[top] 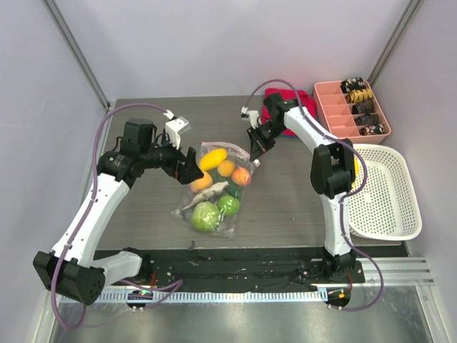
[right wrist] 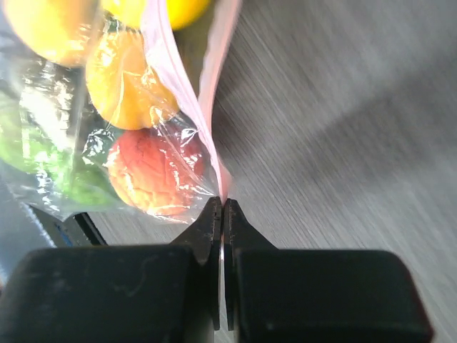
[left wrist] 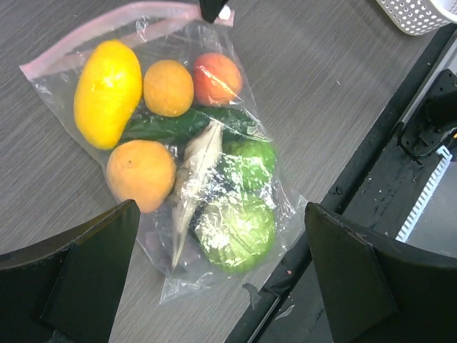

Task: Place the food in the zip-top bag and seal the zipper
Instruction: Pick up the zipper food storage bag at the center of the board.

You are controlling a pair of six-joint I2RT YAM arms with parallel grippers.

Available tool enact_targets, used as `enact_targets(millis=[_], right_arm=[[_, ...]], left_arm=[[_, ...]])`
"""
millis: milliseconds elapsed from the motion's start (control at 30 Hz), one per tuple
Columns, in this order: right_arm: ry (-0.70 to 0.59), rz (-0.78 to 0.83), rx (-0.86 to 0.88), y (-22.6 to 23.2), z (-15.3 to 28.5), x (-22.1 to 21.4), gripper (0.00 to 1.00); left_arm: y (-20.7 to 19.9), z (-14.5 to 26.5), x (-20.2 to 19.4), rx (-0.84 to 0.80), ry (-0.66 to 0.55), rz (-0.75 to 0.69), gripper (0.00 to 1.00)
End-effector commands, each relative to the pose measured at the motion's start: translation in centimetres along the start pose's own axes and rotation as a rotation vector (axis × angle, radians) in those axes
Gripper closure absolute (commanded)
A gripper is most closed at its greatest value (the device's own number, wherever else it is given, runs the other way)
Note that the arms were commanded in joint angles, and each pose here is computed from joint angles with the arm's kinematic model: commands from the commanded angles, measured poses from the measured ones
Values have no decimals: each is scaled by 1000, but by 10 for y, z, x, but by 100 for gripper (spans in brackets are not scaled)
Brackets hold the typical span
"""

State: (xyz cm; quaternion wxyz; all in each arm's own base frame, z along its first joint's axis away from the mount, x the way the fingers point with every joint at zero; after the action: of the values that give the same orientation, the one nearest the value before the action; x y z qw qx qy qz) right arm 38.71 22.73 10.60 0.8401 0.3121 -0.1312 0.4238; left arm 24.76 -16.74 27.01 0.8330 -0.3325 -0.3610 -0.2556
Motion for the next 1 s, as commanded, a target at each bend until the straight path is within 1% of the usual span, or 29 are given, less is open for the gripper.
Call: enact_targets(millis=[0,33,100,133,233,367,400,533,567,733,867,933,967], right_arm=[[-148,272,-99,64,69,64,99],[-143,310,-102,74,71,67,99],[-141,396,-129,95,82,73,99],[-136,459,-124,111,80,77,99],[-148,586,-158,144,92,85,99],[-185,724,-208,180,114,96,99],[-193,748,-233,184,122,99,99],[-208,812,-253,207,132,97,99],[-218,832,-264,212,139,95,99],[-219,928,-276,237,133,87,99],[-220,983,-288,255,134,83,99],[-229,1010,-285,266,133,81,99],[-224,1013,-296,267,134,80,99]], left_arm=[[-4,7,34,-21,-99,-124,0],[-5,9,39,-31,-119,-190,0],[-6,12,45,-31,-141,-254,0],[-5,13,48,-26,-149,-299,0],[-7,16,51,-31,-164,-351,0],[-17,27,55,-51,-226,-433,0],[-24,36,62,-48,-280,-477,0],[-38,44,56,-98,-333,-589,0],[-41,44,54,-108,-336,-605,0],[-43,41,52,-107,-315,-644,0],[-45,31,51,-122,-262,-630,0],[-52,25,50,-132,-237,-651,0],[-51,19,46,-135,-208,-644,0]])
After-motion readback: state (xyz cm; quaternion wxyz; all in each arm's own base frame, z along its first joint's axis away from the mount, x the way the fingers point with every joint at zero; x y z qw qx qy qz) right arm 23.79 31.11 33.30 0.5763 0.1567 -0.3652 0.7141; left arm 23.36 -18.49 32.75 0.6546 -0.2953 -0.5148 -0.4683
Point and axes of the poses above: each gripper's point midway between its finger pads, its own z axis back along the fingers, its own y axis along the line the jaws close on, x = y × z, the point moved 2 cm from there along z, back along the fingers, and after that the axes turned 8 degrees about z, right-handed, at the moved point
